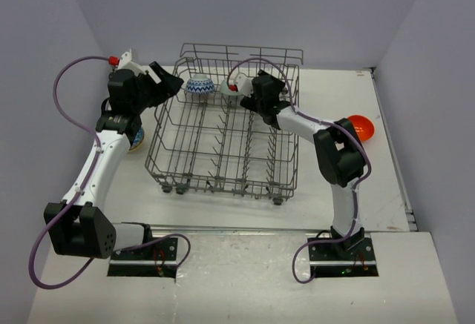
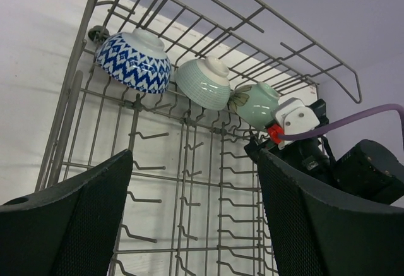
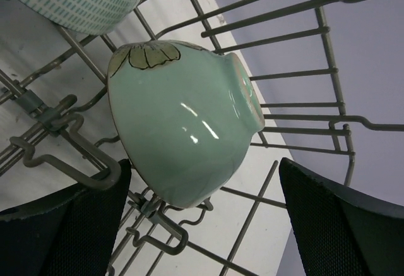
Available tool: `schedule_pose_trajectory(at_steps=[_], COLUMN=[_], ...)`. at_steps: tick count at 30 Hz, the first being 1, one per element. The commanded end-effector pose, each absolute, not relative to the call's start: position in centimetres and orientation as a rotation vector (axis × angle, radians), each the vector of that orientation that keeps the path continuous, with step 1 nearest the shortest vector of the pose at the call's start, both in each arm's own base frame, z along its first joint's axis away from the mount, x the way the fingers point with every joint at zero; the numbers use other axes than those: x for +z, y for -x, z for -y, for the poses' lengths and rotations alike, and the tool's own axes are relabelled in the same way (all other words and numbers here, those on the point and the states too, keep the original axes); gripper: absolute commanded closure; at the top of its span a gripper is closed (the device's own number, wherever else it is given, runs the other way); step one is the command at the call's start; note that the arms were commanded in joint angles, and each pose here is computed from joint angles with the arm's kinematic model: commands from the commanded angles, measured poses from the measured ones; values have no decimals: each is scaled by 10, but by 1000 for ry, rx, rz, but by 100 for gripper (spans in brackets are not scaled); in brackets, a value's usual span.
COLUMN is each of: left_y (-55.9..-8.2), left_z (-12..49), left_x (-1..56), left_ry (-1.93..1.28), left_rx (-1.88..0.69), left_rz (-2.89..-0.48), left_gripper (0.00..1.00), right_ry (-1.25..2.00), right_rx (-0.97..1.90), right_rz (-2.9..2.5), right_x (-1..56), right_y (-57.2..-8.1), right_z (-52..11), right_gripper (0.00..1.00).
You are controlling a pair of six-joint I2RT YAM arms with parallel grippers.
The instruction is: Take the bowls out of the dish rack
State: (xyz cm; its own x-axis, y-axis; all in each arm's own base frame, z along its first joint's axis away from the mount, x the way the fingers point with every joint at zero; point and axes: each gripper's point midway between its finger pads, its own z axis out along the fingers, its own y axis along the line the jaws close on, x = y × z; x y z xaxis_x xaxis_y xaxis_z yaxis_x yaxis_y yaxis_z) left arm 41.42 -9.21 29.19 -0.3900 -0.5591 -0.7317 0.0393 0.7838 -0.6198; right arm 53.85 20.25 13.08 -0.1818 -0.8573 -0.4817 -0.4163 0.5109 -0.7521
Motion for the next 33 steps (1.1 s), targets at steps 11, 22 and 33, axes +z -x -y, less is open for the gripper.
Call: schedule_pose_trajectory(at_steps=[11,22,33], left_y=[-419,-420,-421], left_z=[100,103,104], left_x=[330,315,323], left_ry=[330,335,319], left_rx=[-738,-753,-775], left_rz=[-1749,-1767,-1713], left_gripper=[19,18,18], right_ry=[865,828,717], right_rx=[-747,-829,-1027], right_rz=[-1591,-1493,-1362], right_x=[179,184,195], right_y=[-566,-564,-573], right_z=[-193,-194,-184], right_gripper=[24,38,100])
